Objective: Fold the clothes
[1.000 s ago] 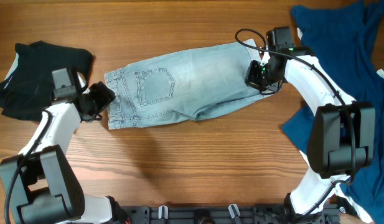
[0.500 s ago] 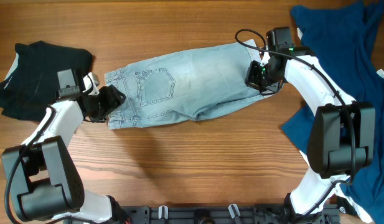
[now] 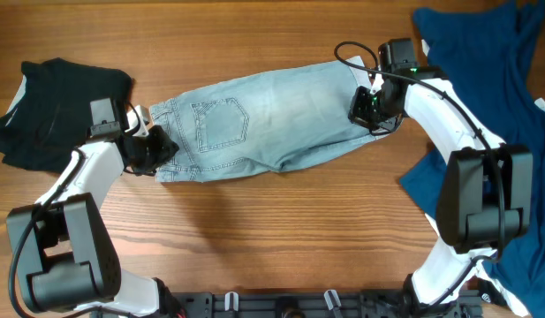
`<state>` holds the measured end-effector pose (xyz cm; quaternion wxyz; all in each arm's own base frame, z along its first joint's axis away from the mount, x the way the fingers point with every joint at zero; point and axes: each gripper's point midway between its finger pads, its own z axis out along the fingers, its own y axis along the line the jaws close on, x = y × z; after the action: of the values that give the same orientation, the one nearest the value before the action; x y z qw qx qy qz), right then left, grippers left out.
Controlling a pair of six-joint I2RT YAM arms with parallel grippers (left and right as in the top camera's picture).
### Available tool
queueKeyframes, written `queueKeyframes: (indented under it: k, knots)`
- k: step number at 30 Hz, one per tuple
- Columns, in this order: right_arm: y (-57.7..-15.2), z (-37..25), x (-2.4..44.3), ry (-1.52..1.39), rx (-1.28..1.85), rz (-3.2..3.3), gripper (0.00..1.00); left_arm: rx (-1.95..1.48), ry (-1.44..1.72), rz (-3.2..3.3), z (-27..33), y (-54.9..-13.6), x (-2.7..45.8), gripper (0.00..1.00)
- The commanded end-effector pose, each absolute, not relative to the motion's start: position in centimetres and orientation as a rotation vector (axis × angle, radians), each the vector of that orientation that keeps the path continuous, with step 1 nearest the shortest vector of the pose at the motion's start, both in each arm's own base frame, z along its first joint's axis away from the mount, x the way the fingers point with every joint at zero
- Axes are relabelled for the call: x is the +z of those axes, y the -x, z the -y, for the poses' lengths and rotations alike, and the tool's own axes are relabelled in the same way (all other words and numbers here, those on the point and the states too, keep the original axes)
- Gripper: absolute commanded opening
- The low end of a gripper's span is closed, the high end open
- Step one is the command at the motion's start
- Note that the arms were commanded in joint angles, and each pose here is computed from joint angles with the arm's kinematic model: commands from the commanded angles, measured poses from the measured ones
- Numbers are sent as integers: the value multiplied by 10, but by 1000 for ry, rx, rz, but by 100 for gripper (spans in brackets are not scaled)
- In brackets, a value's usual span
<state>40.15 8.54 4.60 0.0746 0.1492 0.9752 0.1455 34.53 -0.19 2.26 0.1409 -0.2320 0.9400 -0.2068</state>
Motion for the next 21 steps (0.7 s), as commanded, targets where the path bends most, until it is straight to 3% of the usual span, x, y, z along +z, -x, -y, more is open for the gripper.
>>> queueKeyframes:
  k: [1, 4, 8, 13, 17, 21]
  knots:
    - [-397, -76, 40, -484, 372, -2950, 4, -649, 670, -2676, 0, -348, 35, 15]
    - [-390, -65, 37, -567, 287, -2968, 4, -676, 666, -2655, 2, -343, 53, 4]
    - [-389, -63, 47, -557, 394, -2971, 4, -674, 657, -2623, 5, -324, 90, 4]
    - [-401, -74, 96, -392, 604, -2892, 4, -637, 619, -2546, 3, -320, 121, 4]
    - [-379, -57, 107, -472, 457, -2943, 4, -635, 689, -2653, 7, -295, 108, 4]
    - [-327, -24, 93, -540, 126, -3140, 4, -523, 838, -2756, -2, -268, 94, 4]
